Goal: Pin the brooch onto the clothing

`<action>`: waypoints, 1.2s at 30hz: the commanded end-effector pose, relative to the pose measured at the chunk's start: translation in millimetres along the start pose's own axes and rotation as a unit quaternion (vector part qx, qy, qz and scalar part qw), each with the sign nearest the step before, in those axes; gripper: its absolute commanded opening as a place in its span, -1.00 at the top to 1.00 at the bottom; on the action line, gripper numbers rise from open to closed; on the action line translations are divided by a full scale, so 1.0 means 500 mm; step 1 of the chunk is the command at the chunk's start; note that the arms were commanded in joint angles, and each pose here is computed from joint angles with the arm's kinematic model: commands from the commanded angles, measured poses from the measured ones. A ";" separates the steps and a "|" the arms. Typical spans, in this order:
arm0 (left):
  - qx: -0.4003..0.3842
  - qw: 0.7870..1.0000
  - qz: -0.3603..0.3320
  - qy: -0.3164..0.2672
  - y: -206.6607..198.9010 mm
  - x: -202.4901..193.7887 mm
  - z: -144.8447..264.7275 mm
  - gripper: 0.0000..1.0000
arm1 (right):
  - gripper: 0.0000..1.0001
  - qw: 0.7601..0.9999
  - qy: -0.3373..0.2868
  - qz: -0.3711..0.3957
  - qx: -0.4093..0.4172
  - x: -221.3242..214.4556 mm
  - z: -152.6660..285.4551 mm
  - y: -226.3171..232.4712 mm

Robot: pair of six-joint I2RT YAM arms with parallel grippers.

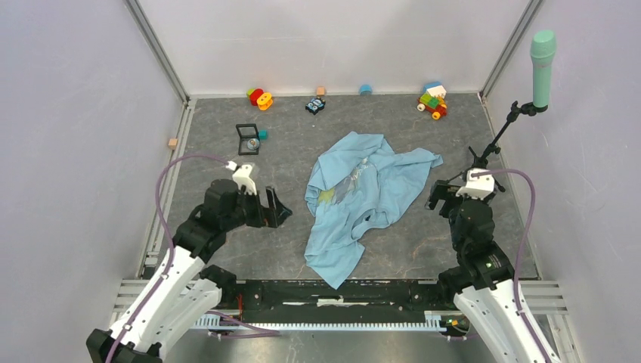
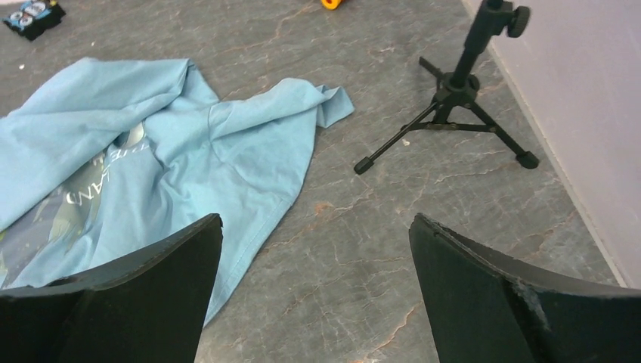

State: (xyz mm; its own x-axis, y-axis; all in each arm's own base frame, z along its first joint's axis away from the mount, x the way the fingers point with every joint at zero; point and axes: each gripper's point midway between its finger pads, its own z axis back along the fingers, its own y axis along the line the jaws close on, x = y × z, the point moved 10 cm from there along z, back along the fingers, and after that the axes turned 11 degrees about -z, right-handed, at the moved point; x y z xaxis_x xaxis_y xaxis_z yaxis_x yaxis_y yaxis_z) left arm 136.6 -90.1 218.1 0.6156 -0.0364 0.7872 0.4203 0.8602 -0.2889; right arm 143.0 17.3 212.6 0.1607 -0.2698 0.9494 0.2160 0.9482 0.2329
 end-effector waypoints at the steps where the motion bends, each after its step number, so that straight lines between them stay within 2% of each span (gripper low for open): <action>1: -0.068 0.996 0.050 0.001 -0.042 -0.033 -0.021 -1.00 | -0.96 0.998 0.033 0.002 0.046 -0.001 -0.006 0.023; 6: -0.107 0.990 0.071 0.055 -0.077 -0.116 -0.055 -1.00 | -0.97 0.992 0.089 0.005 0.090 -0.030 -0.023 0.046; 14: -0.124 0.984 0.050 0.117 -0.118 -0.201 -0.086 -0.97 | -0.97 0.981 0.152 0.003 0.121 -0.082 -0.040 0.059; 19: -0.133 0.979 0.038 0.153 -0.142 -0.229 -0.108 -0.68 | -0.98 0.978 0.168 -0.002 0.127 -0.104 -0.043 0.059; 23: -0.106 0.981 0.012 0.164 -0.158 -0.241 -0.122 -0.37 | -0.98 0.976 0.174 -0.004 0.129 -0.111 -0.044 0.059; 30: -0.056 0.990 -0.004 0.128 -0.176 -0.249 -0.136 -0.11 | -0.98 0.975 0.181 -0.004 0.132 -0.122 -0.047 0.059; 33: -0.037 0.993 -0.003 0.113 -0.175 -0.250 -0.138 0.07 | -0.98 0.973 0.185 -0.009 0.135 -0.131 -0.050 0.060; 36: -0.025 0.995 0.001 0.096 -0.170 -0.248 -0.138 0.39 | -0.97 0.969 0.195 -0.019 0.148 -0.154 -0.055 0.063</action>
State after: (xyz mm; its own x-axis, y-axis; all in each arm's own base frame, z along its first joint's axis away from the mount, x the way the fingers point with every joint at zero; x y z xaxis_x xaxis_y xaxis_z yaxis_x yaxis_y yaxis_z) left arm 60.5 -187.5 98.6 0.7623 -0.2449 0.5991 0.5131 0.7929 -0.3288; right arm 159.8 56.4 147.7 0.5310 -0.2629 0.8055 -0.0137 0.9479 0.3184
